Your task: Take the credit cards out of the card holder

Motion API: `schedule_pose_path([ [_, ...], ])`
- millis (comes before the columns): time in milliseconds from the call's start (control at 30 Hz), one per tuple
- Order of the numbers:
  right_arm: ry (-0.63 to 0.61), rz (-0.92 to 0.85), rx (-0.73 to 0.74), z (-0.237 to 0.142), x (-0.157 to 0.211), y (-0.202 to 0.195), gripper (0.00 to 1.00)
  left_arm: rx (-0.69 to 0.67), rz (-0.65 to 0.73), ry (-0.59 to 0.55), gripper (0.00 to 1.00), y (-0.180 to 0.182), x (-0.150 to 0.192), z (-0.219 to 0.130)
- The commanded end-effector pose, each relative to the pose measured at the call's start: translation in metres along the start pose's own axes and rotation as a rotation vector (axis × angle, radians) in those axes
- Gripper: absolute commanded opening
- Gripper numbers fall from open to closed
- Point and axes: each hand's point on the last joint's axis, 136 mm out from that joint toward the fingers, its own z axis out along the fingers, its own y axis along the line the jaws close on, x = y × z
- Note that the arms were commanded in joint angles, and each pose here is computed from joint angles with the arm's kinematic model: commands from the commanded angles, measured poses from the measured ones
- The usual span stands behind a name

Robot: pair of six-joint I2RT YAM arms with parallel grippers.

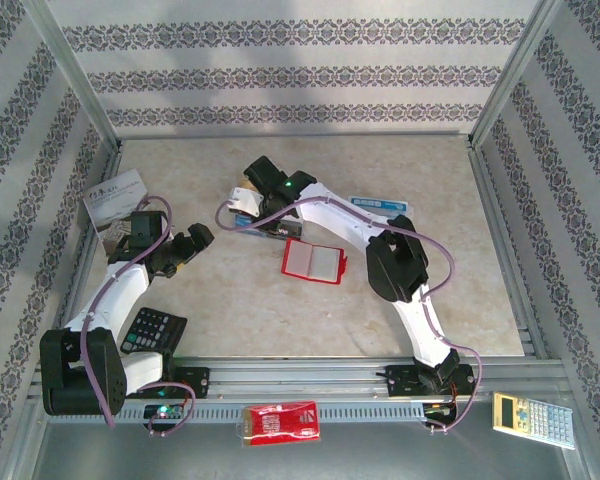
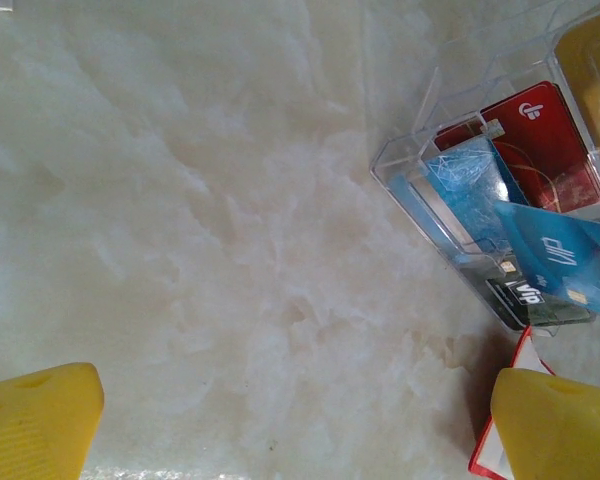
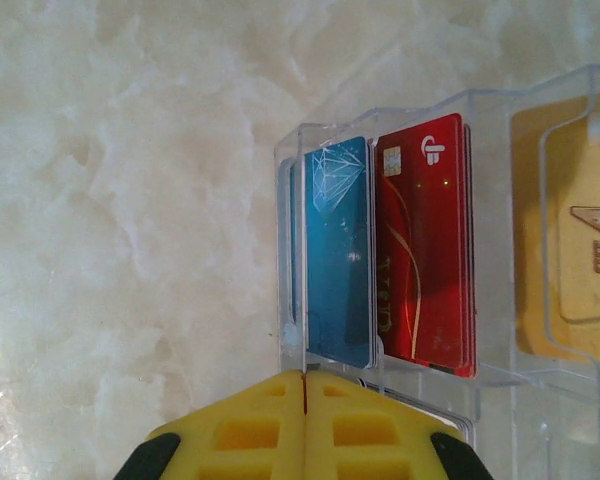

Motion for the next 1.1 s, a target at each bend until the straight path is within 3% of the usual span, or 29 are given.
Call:
schedule_pose_path([
  [0, 0.025, -0.030, 0.001, 0.006, 0.000, -0.002, 0.00, 0.009, -0.005, -0.006, 1.00, 0.001, -0.002, 0.001],
  [933, 0.114, 0.027, 0.017, 0.043, 0.013, -0.019, 0.00, 0.014, -0.014, 0.022, 1.00, 0.003, 0.003, 0.006],
  [1067, 0.108, 0.041, 0.027, 0.042, 0.010, -0.022, 0.05, 0.015, -0.014, 0.023, 1.00, 0.002, 0.003, 0.005],
])
